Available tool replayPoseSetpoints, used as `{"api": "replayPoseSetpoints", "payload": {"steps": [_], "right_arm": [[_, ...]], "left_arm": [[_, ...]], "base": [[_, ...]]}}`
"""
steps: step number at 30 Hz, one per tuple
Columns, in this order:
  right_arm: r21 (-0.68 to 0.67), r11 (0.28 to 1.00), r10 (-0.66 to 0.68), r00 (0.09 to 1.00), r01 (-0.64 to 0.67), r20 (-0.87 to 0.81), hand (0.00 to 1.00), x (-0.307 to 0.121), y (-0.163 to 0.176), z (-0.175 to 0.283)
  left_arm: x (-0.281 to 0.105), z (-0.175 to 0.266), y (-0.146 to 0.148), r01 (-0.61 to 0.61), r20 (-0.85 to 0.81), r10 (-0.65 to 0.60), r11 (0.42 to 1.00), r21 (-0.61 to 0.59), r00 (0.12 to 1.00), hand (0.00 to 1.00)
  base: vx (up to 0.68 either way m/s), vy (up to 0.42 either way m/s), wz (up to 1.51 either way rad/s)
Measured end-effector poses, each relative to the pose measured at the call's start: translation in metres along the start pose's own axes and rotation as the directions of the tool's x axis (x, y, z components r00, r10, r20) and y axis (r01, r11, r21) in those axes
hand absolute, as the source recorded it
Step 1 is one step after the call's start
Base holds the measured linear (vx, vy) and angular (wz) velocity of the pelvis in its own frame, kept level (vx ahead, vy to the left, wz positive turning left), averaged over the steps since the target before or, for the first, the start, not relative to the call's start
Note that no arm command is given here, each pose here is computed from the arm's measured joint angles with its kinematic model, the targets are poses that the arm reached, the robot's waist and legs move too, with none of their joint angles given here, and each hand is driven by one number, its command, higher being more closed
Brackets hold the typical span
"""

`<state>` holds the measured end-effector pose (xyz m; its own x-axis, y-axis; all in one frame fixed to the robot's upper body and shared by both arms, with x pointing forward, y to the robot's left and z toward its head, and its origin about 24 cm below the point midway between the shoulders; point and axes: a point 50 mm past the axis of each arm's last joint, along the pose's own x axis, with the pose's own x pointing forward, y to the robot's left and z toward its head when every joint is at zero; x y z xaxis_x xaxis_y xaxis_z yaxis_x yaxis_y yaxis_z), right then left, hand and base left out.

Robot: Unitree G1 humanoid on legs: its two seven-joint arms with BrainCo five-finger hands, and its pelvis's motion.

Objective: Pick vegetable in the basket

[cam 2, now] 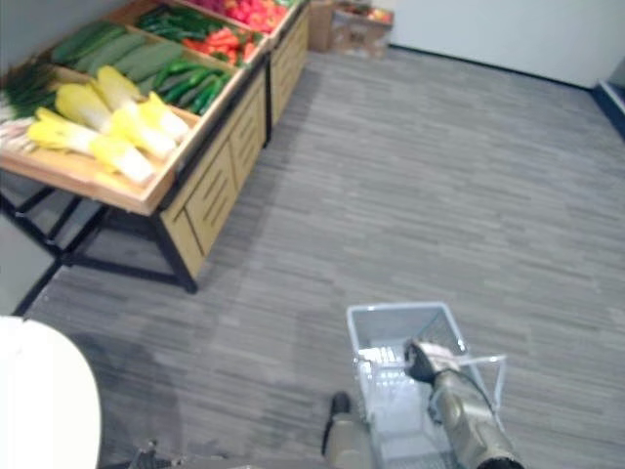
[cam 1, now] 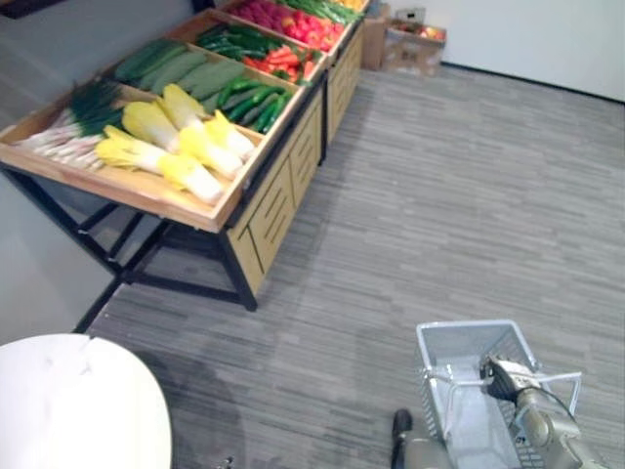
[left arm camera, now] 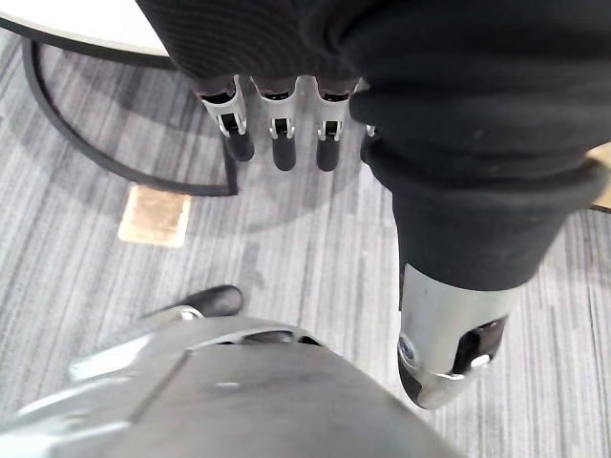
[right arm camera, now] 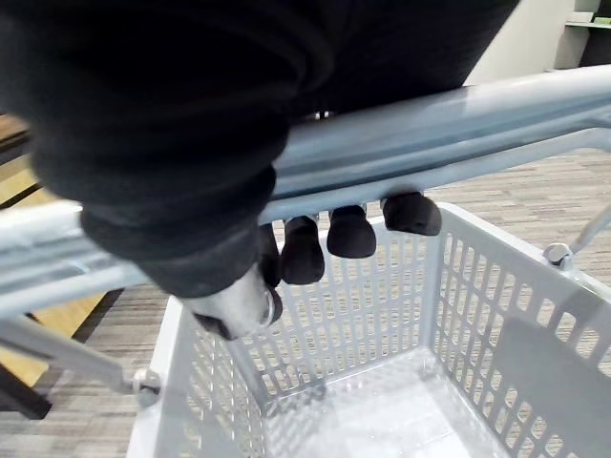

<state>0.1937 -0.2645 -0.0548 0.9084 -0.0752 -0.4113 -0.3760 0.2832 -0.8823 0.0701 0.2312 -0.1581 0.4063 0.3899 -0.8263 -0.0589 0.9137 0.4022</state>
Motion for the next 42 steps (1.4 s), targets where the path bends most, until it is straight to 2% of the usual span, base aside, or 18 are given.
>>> {"api": "replayPoseSetpoints", "payload": {"steps": [2,6,13,21,26,28,33,42], "right_arm": [[0.012,1.000,-0.008,0.999,0.008,-0.040,1.00,-0.002,0.000,-0.006],[-0.004,0.999,-0.043,0.996,0.043,-0.079,1.00,-0.001,-0.012,-0.017],[0.004,1.000,0.010,0.998,-0.010,-0.065,1.00,-0.011,0.004,-0.018],[0.040,0.999,0.011,0.993,-0.007,-0.116,1.00,-0.021,0.012,-0.026],[0.035,0.999,0.033,0.990,-0.029,-0.140,1.00,-0.030,0.020,-0.032],[0.062,0.997,0.045,0.990,-0.037,-0.137,1.00,-0.032,0.031,-0.026],[0.062,0.997,0.051,0.993,-0.045,-0.102,1.00,-0.023,0.033,-0.015],[0.088,0.989,0.133,0.984,-0.123,-0.122,1.00,-0.036,0.066,-0.005]], "left_arm": [[0.002,0.007,0.000,-0.005,0.007,0.005,1.000,-0.020,1.000,0.00],[-0.002,0.023,-0.026,0.051,0.058,-0.047,0.996,-0.077,0.997,0.00],[-0.001,0.019,-0.015,0.003,0.039,0.004,0.985,-0.172,0.999,0.00],[-0.002,0.025,-0.011,-0.040,0.064,0.053,0.981,-0.188,0.997,0.00],[-0.006,0.011,-0.016,-0.045,0.027,0.050,0.984,-0.172,0.998,0.00],[-0.004,0.012,-0.008,-0.074,0.026,0.080,0.984,-0.159,0.997,0.00],[-0.001,0.014,-0.001,-0.094,0.022,0.099,0.985,-0.146,0.995,0.00],[-0.002,-0.001,0.015,-0.124,0.018,0.124,0.992,0.020,0.992,0.00]], "base": [[0.33,-0.303,0.11],[0.32,-0.299,-0.01],[0.28,-0.229,0.17],[0.25,-0.031,0.11],[0.28,0.228,0.04],[0.30,0.233,0.09],[0.26,0.167,-0.06],[0.24,0.115,0.07]]}}
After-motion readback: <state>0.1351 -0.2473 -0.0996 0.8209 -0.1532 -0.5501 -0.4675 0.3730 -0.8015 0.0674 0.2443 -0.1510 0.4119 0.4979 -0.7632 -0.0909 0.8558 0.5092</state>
